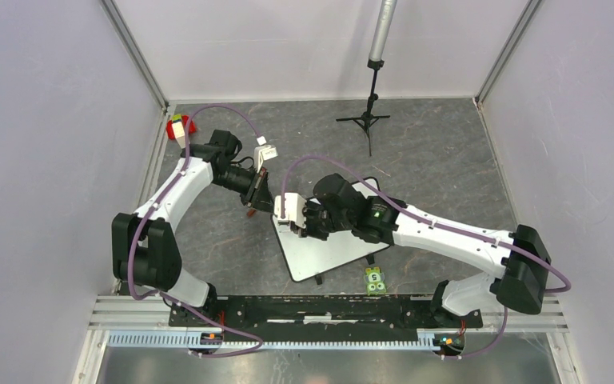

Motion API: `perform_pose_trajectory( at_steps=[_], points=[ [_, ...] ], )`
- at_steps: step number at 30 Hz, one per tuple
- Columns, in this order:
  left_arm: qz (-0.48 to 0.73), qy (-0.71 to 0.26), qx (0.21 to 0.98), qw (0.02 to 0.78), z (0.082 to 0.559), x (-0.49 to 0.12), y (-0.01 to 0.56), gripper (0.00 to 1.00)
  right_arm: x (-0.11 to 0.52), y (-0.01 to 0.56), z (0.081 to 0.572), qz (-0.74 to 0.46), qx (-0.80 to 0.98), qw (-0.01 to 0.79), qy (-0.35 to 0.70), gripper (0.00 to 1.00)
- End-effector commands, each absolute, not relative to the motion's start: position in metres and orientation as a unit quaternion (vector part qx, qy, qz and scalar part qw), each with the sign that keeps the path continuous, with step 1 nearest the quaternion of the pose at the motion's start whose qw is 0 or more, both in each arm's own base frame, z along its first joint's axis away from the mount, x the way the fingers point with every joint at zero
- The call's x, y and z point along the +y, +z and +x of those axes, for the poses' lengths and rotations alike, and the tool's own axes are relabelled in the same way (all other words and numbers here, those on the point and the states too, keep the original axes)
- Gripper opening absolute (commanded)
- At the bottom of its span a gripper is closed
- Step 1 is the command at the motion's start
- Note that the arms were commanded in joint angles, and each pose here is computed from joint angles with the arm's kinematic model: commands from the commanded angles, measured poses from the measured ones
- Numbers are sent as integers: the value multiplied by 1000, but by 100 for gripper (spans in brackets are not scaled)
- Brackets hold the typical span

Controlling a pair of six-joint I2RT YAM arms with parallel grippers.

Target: Write a sentence on the whiteboard

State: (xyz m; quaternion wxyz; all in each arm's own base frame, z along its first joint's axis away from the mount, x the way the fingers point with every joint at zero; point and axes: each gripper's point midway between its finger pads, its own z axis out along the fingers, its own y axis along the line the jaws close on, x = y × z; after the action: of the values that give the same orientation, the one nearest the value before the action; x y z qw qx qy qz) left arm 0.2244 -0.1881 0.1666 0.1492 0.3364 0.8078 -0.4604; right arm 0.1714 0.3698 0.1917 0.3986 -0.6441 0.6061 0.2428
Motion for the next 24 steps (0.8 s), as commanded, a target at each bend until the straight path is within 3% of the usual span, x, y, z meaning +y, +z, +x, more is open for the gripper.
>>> perform_pose_trajectory(
  at_steps=[1, 24],
  points=[
    [356, -466, 793, 164, 227, -191, 170, 4, 380, 207, 176, -643, 590, 423, 242, 0],
    [362, -461, 793, 164, 229, -192, 169, 2, 379, 212, 205, -632, 605, 448, 181, 0]
  ],
)
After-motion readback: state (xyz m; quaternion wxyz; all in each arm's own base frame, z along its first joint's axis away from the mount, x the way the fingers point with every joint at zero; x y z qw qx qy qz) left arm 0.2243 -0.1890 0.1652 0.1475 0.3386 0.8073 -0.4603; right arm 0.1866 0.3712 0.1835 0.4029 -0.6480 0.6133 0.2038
